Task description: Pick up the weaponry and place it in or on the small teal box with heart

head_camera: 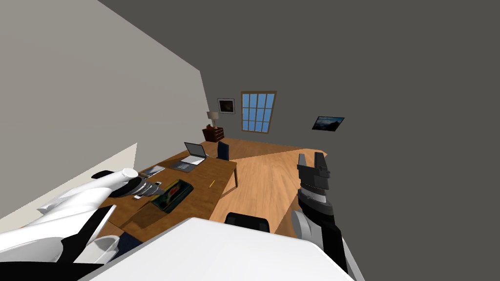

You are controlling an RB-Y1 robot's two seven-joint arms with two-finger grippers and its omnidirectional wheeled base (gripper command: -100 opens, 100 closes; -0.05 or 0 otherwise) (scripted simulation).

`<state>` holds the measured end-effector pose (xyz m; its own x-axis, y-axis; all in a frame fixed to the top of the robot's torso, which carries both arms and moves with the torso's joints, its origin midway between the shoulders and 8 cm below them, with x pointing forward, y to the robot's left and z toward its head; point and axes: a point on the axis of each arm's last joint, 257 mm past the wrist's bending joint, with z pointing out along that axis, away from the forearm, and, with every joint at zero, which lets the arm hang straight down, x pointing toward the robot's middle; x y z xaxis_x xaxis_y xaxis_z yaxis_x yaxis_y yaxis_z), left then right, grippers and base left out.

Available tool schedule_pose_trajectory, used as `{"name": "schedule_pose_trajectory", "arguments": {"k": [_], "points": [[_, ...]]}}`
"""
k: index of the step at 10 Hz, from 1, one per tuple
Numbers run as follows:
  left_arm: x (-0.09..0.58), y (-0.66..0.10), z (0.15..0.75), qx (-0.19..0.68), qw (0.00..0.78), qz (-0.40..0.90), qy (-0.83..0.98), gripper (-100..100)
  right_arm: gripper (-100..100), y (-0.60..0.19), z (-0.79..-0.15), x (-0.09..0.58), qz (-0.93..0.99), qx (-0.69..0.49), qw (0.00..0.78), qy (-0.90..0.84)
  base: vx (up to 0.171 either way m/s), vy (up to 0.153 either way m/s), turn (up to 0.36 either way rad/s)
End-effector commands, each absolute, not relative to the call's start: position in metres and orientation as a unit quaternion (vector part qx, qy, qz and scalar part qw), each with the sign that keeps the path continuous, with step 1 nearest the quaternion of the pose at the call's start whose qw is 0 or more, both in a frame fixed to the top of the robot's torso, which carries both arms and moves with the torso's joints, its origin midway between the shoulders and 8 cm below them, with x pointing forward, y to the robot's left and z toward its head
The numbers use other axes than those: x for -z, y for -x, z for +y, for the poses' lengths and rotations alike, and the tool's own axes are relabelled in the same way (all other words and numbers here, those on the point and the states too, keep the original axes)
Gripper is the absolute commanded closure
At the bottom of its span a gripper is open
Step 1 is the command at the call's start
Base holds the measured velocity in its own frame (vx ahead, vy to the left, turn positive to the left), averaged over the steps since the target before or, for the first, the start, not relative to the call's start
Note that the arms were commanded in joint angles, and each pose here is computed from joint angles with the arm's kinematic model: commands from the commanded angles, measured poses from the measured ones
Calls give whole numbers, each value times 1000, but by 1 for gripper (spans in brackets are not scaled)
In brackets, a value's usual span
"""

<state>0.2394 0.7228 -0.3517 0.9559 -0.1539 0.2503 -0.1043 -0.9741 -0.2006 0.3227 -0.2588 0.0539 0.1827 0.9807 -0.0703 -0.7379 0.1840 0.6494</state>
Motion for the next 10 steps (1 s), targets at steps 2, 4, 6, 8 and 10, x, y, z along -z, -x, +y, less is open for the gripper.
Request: {"name": "schedule_pose_trajectory", "arguments": {"k": [2,4,6,8,10], "points": [[331,-241,728,133,91,68,984,-100,0,-323,-259,-54,247,-590,729,-246,3,-39,24],[330,-242,728,134,92,70,984,-100,0,-323,-259,-54,247,-590,729,-246,2,-18,8],[329,-242,728,134,91,69,984,0,0,-323,-259,-54,247,-590,729,-246,0,0,0],[329,-242,728,134,91,69,984,0,0,-323,-259,-54,247,-590,729,-246,0,0,0],[329,-242,728,134,91,69,984,0,0,-323,-259,-54,247,-590,729,-246,0,0,0]]}}
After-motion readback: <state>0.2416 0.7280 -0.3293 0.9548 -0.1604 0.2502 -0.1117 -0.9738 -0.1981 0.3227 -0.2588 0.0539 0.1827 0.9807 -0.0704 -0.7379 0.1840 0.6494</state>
